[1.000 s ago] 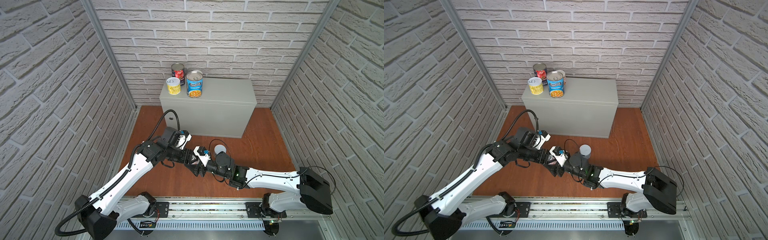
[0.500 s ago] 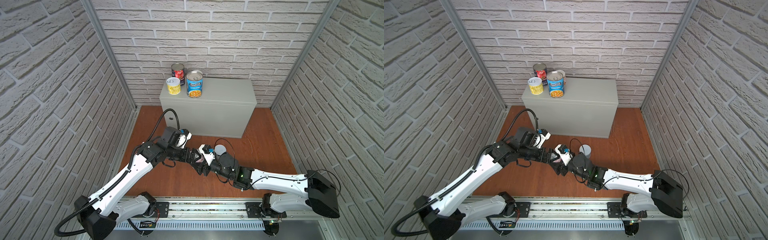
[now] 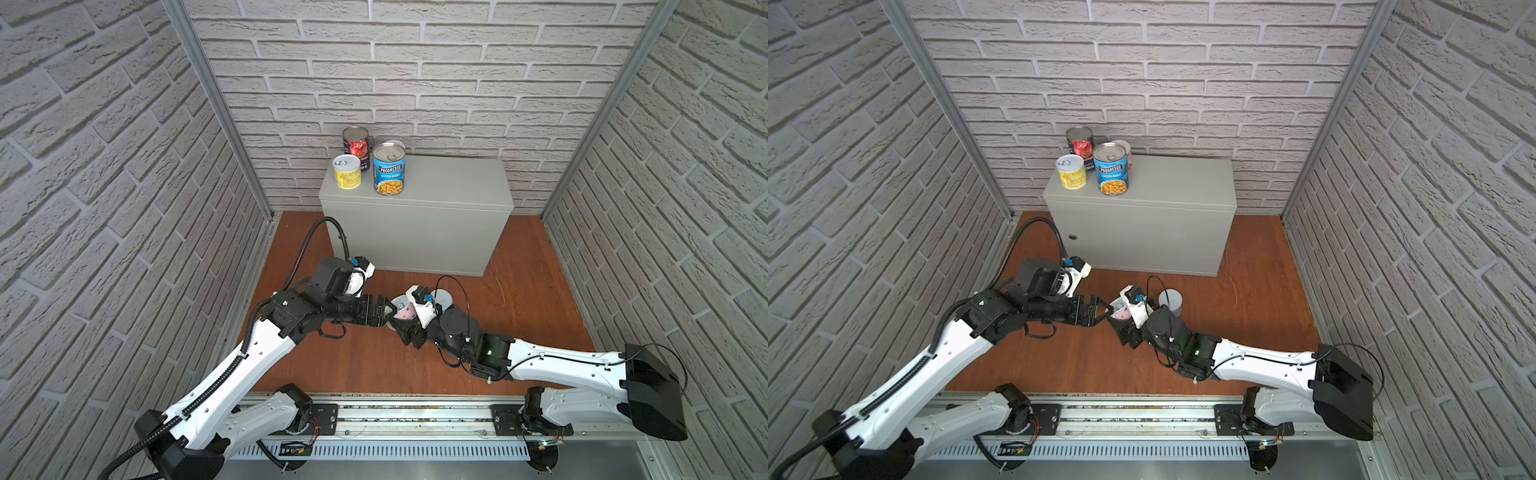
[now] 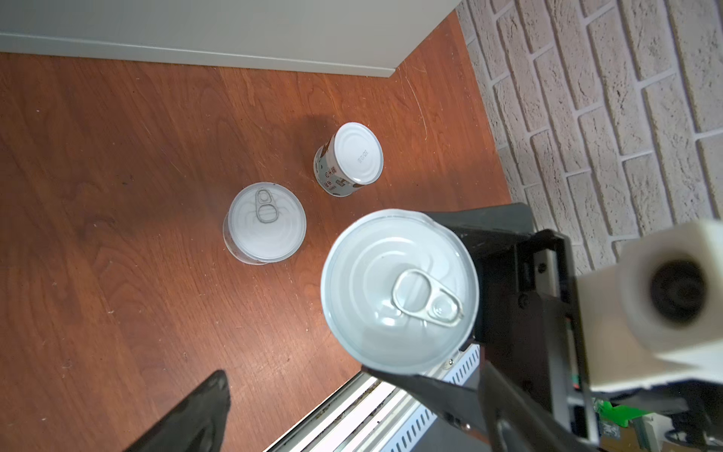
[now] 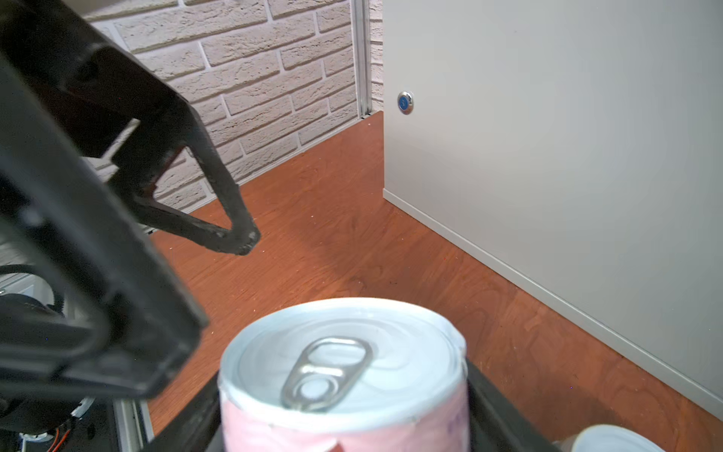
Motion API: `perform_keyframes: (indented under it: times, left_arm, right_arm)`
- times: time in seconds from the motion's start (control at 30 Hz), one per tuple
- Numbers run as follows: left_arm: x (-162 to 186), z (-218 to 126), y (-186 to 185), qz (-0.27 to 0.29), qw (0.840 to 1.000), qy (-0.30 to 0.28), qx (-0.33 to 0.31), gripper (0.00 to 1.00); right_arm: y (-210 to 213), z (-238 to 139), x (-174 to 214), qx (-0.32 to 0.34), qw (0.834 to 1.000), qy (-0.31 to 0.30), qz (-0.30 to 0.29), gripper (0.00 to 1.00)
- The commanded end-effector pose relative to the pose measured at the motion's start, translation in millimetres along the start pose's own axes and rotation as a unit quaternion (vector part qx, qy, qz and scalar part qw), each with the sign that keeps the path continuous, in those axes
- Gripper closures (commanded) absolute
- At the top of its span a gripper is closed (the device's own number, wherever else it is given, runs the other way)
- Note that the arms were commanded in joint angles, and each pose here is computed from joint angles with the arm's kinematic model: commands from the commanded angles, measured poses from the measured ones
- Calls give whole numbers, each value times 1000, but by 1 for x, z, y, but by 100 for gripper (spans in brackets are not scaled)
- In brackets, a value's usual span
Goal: Place and organize the canned foods onto the counter
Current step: 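Hold the pink can with the right gripper while the left gripper opens, then raise the pink can toward the cabinet top while the left gripper withdraws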
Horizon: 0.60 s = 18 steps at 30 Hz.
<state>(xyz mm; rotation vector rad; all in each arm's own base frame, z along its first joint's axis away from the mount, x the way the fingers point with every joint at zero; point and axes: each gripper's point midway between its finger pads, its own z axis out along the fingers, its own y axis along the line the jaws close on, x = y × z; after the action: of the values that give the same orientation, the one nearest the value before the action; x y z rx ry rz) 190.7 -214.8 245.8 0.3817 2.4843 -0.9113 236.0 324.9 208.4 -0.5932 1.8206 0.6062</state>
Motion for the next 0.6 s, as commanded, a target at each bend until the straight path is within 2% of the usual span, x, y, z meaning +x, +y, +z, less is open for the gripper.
perform_keyframes:
  times: [0.0, 0.17, 0.27, 0.57]
  left_arm:
    - [-5, -6, 6, -1, 999, -30, -15, 2]
    - [-8, -10, 24, -11, 995, -86, -45, 2]
    - [-6, -6, 31, -15, 992, -118, -39, 2]
    - [9, 4, 70, -15, 984, -149, -93, 2]
  right_arm:
    - [-6, -10, -46, 21, 997, -70, 37, 48]
    - [-18, -16, -51, 56, 995, -70, 50, 48]
    - [-23, -18, -56, 75, 994, -61, 51, 48]
    - [-40, -37, -77, 125, 989, -57, 56, 48]
